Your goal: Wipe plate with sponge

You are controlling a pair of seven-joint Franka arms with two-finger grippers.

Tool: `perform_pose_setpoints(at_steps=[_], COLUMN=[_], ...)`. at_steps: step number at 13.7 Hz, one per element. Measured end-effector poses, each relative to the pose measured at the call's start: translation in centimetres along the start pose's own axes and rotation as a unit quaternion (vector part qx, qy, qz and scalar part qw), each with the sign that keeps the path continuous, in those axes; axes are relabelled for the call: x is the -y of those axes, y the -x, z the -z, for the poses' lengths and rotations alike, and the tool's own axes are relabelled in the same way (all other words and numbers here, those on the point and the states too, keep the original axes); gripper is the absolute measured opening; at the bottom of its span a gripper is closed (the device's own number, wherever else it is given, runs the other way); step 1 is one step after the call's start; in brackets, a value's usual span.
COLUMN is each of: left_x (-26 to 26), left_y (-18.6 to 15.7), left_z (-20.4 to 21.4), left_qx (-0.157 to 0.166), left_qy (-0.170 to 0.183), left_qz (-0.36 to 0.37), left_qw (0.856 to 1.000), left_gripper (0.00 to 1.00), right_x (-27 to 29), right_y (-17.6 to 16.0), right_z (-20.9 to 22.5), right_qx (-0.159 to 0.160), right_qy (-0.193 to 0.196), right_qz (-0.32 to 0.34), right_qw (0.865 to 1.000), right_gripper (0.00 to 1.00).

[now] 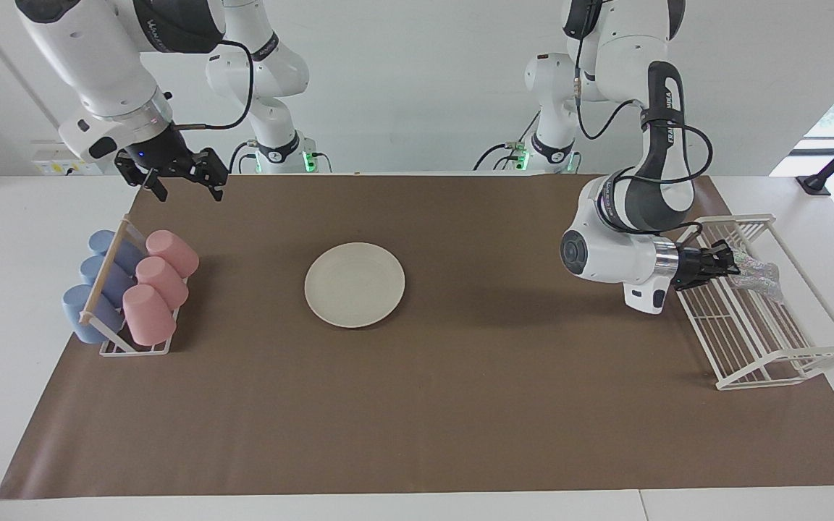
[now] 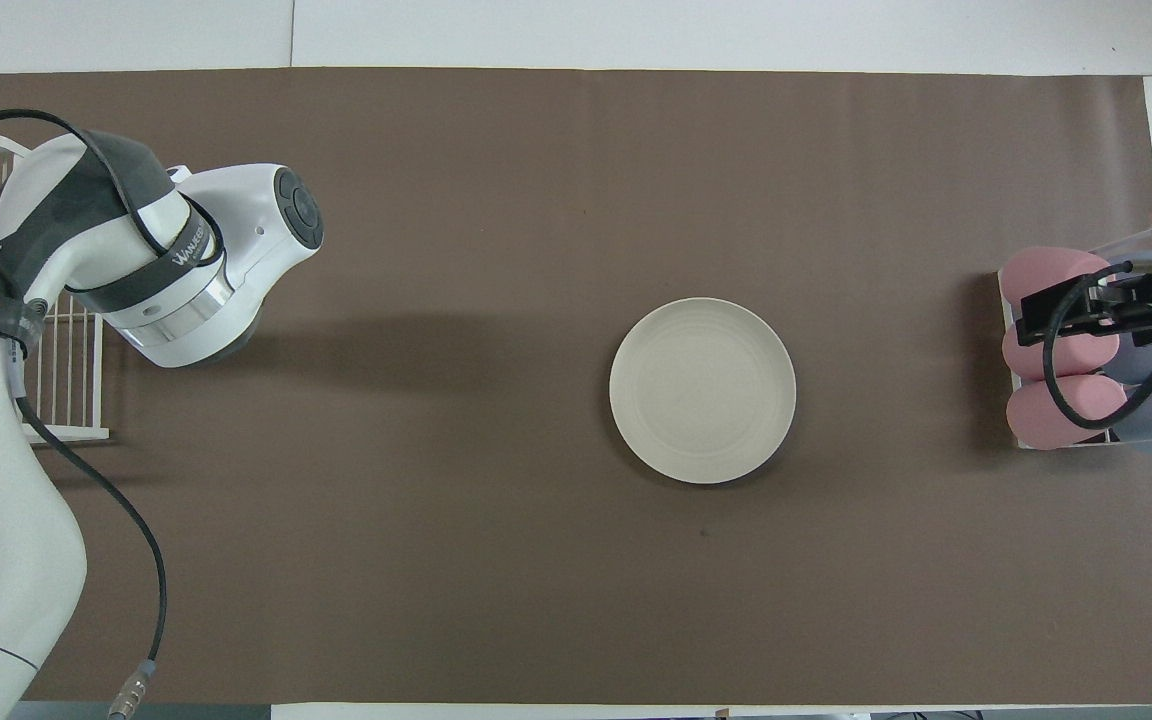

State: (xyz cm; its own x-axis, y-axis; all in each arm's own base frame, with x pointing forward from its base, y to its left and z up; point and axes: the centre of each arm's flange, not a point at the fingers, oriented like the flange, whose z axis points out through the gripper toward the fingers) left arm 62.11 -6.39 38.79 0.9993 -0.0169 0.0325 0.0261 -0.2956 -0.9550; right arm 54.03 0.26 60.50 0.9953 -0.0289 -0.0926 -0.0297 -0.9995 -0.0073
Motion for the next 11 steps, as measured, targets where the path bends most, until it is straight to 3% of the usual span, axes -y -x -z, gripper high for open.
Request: perform_pose_setpoints(at_steps=[10, 11], left_x=[-1.4, -1.4], left_y=[-0.1, -0.1], left_z=[-0.1, -0.1], left_qx=[0.005, 0.005], left_qy=[0.042, 0.043], left_qz=[-0.004, -0.004], left_qw=[0.999, 0.999], left_gripper=[0.04, 0.10], right_x=[-0.2, -0.2], right_y=[0.0, 0.0], right_z=[0.0, 0.0], right_qx=[0.000, 0.000], right_qy=[0.000, 0.000], right_qz=[-0.002, -0.002], right_qw=[1.000, 1.000], right_gripper=[1.00, 1.00])
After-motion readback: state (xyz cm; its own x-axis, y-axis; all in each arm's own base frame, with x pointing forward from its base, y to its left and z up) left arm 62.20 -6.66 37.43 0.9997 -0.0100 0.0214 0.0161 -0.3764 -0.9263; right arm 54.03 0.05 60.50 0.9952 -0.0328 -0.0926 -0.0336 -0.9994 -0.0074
